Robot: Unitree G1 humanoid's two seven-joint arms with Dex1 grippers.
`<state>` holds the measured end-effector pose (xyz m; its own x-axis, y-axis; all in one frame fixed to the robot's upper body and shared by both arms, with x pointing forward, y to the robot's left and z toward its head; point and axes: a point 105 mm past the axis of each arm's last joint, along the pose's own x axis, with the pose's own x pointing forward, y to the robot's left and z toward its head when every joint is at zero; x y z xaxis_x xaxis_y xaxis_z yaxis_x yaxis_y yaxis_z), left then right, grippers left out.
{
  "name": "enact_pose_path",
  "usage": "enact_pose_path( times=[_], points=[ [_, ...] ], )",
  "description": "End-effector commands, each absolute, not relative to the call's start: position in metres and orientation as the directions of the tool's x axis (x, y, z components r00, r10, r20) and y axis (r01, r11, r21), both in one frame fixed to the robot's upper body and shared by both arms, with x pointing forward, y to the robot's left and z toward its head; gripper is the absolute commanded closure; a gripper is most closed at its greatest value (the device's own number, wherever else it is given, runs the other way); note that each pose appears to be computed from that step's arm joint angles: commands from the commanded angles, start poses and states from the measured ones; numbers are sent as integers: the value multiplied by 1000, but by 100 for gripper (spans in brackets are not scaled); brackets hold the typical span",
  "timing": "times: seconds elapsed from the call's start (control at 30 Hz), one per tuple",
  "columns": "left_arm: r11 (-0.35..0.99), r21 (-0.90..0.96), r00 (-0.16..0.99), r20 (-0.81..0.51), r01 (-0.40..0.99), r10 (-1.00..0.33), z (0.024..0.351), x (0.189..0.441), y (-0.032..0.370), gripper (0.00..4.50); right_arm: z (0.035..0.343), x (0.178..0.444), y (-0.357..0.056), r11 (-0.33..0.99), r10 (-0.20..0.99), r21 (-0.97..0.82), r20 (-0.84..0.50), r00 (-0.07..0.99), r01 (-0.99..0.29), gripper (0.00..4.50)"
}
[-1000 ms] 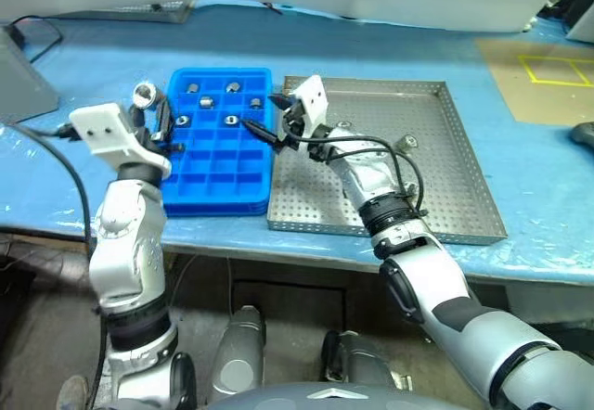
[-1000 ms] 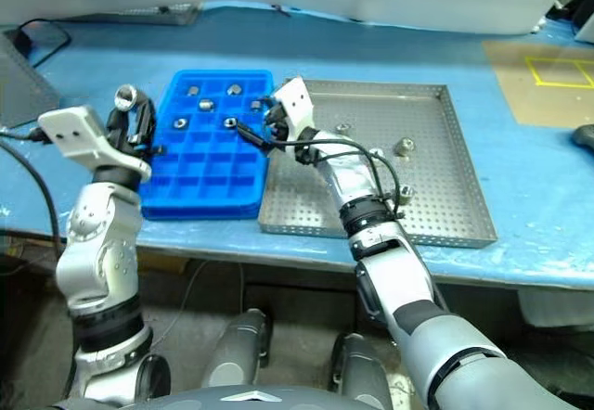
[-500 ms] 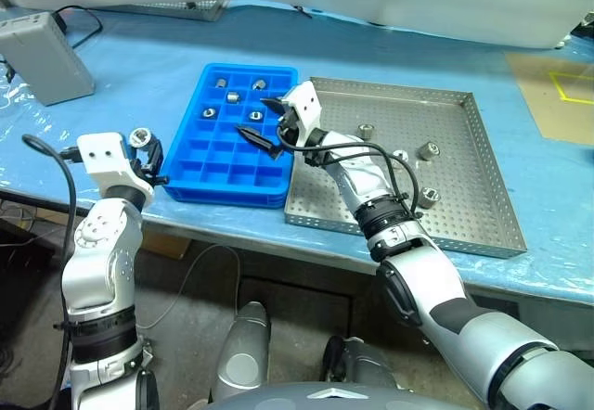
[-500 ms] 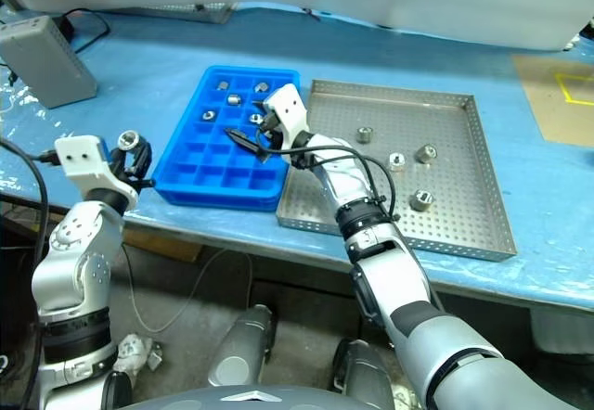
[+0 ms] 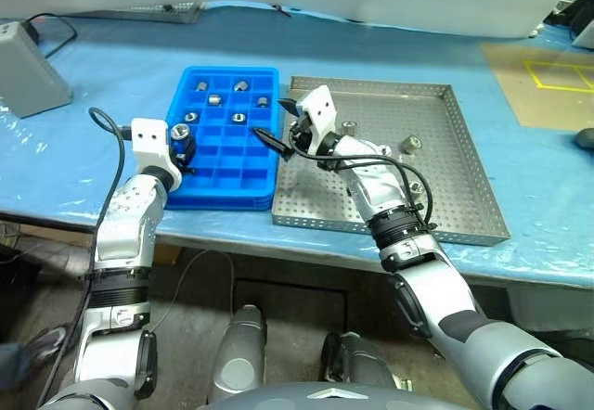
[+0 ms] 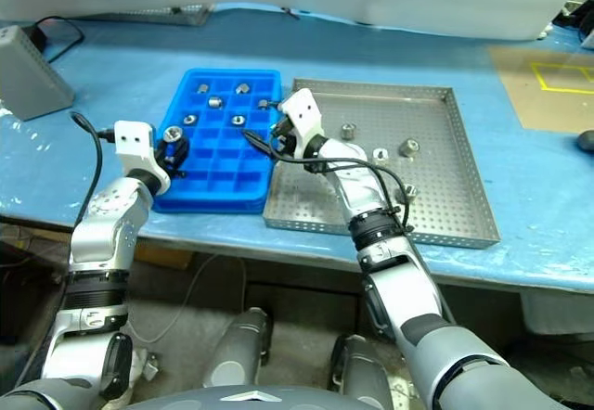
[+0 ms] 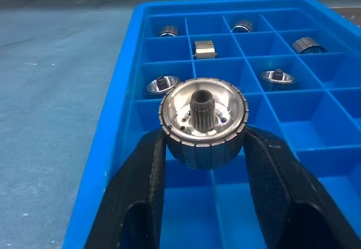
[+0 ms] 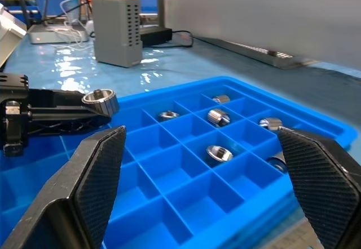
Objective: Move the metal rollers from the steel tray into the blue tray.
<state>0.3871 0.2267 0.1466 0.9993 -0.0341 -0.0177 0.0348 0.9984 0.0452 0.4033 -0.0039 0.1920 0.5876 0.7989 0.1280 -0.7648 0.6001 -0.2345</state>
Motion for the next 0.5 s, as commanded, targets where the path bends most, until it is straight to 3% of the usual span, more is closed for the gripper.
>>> enact_pose_path(
  times=[0.03, 0.27, 0.4, 0.5],
  points=[
    [997, 65, 998, 58, -31, 28, 166, 387, 236, 281, 203, 400, -2, 600, 799, -263, 156, 580, -755, 0],
    [995, 7, 988, 120, -100, 98, 177, 384, 216, 281, 194, 402, -5, 609, 790, -267, 133, 598, -746, 0],
    [996, -64, 985, 153, -66, 75, 186, 381, 177, 281, 192, 403, -7, 617, 784, -270, 127, 608, -739, 0],
    [985, -115, 974, 173, -126, 145, 188, 373, 179, 281, 189, 404, -9, 624, 777, -271, 119, 618, -733, 0]
  ],
)
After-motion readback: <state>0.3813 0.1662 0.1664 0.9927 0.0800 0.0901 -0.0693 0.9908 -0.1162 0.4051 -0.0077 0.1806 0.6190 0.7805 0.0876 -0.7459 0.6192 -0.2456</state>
